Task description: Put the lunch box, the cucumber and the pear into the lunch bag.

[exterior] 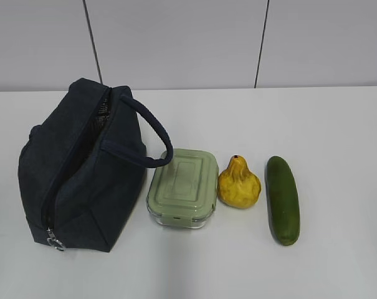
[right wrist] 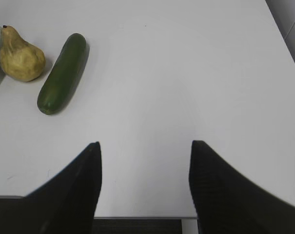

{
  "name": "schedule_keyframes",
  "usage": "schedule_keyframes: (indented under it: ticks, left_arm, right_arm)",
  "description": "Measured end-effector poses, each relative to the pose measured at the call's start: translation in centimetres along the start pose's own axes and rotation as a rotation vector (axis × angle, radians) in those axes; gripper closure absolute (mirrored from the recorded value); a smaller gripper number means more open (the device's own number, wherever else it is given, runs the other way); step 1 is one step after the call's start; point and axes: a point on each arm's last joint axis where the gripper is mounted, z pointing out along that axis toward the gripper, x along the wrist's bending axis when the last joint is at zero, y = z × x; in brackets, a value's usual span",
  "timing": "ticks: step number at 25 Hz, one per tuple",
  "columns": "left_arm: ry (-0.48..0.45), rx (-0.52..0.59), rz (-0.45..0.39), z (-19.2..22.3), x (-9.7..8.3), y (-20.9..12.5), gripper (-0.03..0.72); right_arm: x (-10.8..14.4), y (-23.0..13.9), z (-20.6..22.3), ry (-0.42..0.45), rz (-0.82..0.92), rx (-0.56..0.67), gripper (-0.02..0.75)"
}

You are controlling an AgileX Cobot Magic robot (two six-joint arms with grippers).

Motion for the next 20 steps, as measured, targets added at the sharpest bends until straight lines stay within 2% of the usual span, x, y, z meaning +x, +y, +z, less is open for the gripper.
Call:
schedule_keyframes:
  ticks: [20]
  left_arm:
    - [0.000,0.000,0.000,0.00,0.00,0.00,0.419]
  right_arm:
    - [0.00,0.00,0.00,0.000,0.000,0.000,0.295]
